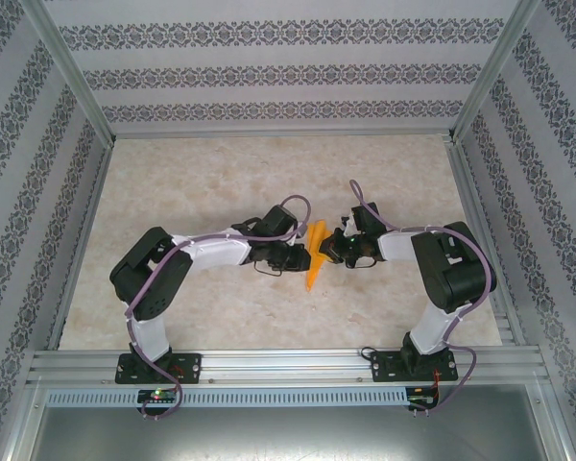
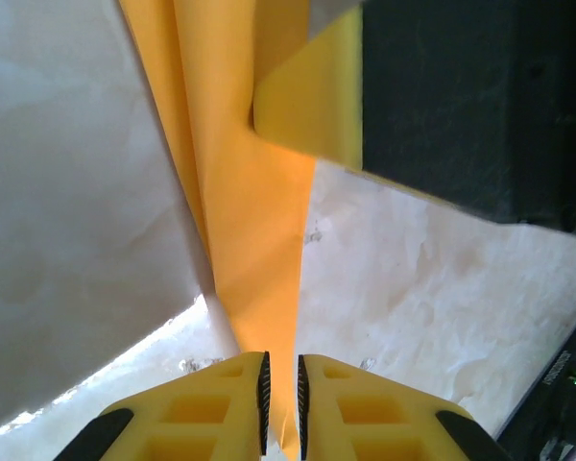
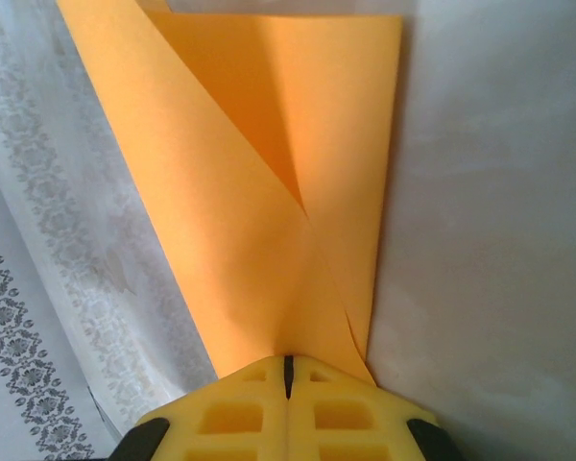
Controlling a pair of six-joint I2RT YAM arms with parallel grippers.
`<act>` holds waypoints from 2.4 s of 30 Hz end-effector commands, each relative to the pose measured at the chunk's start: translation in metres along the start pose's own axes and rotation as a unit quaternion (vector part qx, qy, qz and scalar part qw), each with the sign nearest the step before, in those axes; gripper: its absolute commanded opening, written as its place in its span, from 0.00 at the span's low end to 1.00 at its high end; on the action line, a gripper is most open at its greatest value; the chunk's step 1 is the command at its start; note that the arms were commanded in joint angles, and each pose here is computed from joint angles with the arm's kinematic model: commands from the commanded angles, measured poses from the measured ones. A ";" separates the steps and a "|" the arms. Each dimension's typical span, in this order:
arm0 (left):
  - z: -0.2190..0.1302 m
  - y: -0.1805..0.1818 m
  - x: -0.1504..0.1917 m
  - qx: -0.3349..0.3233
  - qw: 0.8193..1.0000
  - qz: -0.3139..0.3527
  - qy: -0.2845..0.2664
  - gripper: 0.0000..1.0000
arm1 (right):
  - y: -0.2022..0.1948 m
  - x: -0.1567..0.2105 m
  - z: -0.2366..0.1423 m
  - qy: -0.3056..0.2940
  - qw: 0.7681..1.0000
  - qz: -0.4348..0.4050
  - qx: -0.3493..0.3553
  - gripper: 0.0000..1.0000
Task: Fold a paper plane with a square sheet of paper (pick it up from the middle)
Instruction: Fold the wing for the fifth time at the center of the table.
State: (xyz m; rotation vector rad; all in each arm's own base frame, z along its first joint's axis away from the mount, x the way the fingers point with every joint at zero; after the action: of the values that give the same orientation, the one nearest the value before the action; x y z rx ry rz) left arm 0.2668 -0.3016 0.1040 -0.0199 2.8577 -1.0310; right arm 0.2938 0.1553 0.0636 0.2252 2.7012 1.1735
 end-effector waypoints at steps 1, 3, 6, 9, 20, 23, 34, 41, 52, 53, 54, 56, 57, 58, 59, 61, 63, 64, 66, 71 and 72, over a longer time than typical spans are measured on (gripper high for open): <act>0.000 0.002 0.011 -0.025 1.000 0.010 -0.001 0.19 | -0.007 0.004 0.002 0.008 0.999 0.002 0.031 0.00; 0.003 0.000 0.015 -0.027 1.000 0.014 0.002 0.19 | -0.007 0.004 0.002 0.005 0.999 0.003 0.032 0.00; 0.006 -0.003 0.018 -0.025 1.000 0.018 0.004 0.19 | -0.006 0.004 0.001 0.005 1.000 0.002 0.031 0.00; 0.011 -0.001 0.021 -0.030 0.999 0.017 0.010 0.18 | -0.006 0.003 0.001 0.004 1.000 0.003 0.030 0.00; 0.016 0.003 0.027 -0.062 0.998 0.024 0.009 0.21 | -0.004 0.004 -0.002 -0.001 1.000 0.001 0.028 0.00; 0.012 0.002 0.031 -0.068 0.997 0.028 0.005 0.24 | -0.003 0.005 -0.003 -0.002 1.000 0.000 0.028 0.00; 0.017 0.002 0.041 -0.115 0.993 0.040 0.003 0.27 | -0.002 0.006 -0.005 -0.004 1.000 -0.002 0.025 0.01; 0.024 0.002 0.042 -0.142 0.988 0.058 0.002 0.17 | 0.005 0.005 -0.011 -0.011 1.000 -0.007 0.016 0.01; 0.031 0.019 0.043 -0.208 0.974 0.089 0.000 0.09 | 0.022 0.004 -0.033 -0.030 0.999 -0.028 0.007 0.16; 0.030 0.018 0.043 -0.208 0.974 0.091 0.000 0.09 | 0.022 0.005 -0.036 -0.030 0.999 -0.030 0.012 0.19; 0.030 0.020 0.044 -0.212 0.973 0.092 0.001 0.09 | 0.021 0.007 -0.039 -0.031 0.999 -0.032 0.015 0.22; 0.029 0.022 0.043 -0.220 0.971 0.096 -0.001 0.08 | 0.019 0.011 -0.045 -0.033 0.999 -0.032 0.020 0.27; 0.029 0.022 0.043 -0.224 0.969 0.099 -0.002 0.08 | 0.018 0.014 -0.046 -0.030 0.999 -0.032 0.022 0.29; 0.028 0.023 0.043 -0.228 0.968 0.102 -0.002 0.08 | 0.016 0.016 -0.047 -0.028 0.999 -0.030 0.024 0.31; 0.028 0.024 0.043 -0.232 0.967 0.106 -0.002 0.07 | 0.015 0.018 -0.047 -0.027 0.999 -0.029 0.022 0.32; 0.028 0.024 0.043 -0.234 0.966 0.110 -0.002 0.07 | 0.013 0.021 -0.045 -0.022 0.999 -0.025 0.011 0.33; 0.028 0.024 0.043 -0.237 0.964 0.117 -0.003 0.07 | 0.015 0.022 -0.040 -0.016 1.000 -0.024 0.001 0.34; 0.028 0.024 0.043 -0.239 0.963 0.121 -0.004 0.06 | 0.016 0.023 -0.038 -0.012 1.000 -0.027 0.000 0.35; 0.028 0.024 0.043 -0.242 0.962 0.128 -0.004 0.03 | 0.019 0.022 -0.033 -0.007 0.999 -0.032 -0.007 0.35; 0.027 0.024 0.044 -0.247 0.958 0.143 -0.004 0.03 | 0.024 0.018 -0.024 -0.002 0.999 -0.035 -0.028 0.33; 0.026 0.024 0.044 -0.248 0.958 0.147 -0.004 0.03 | 0.023 0.018 -0.022 0.000 0.999 -0.032 -0.028 0.32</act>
State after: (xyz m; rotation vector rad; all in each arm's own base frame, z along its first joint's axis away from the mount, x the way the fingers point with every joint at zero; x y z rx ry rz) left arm 0.2300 -0.3219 0.0837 0.2905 2.8644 -0.4851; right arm 0.2667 0.1509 0.0891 0.1658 2.6873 1.1696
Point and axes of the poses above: each hand's point on the last joint's axis, 136 mm out from that joint toward the fingers, its own z axis out along the fingers, its own y axis along the line the jaws close on, x = y × z, the point moved 7 cm from there along -z, back along the fingers, and after that the axes turned 13 degrees about -z, right-handed, at the moved point
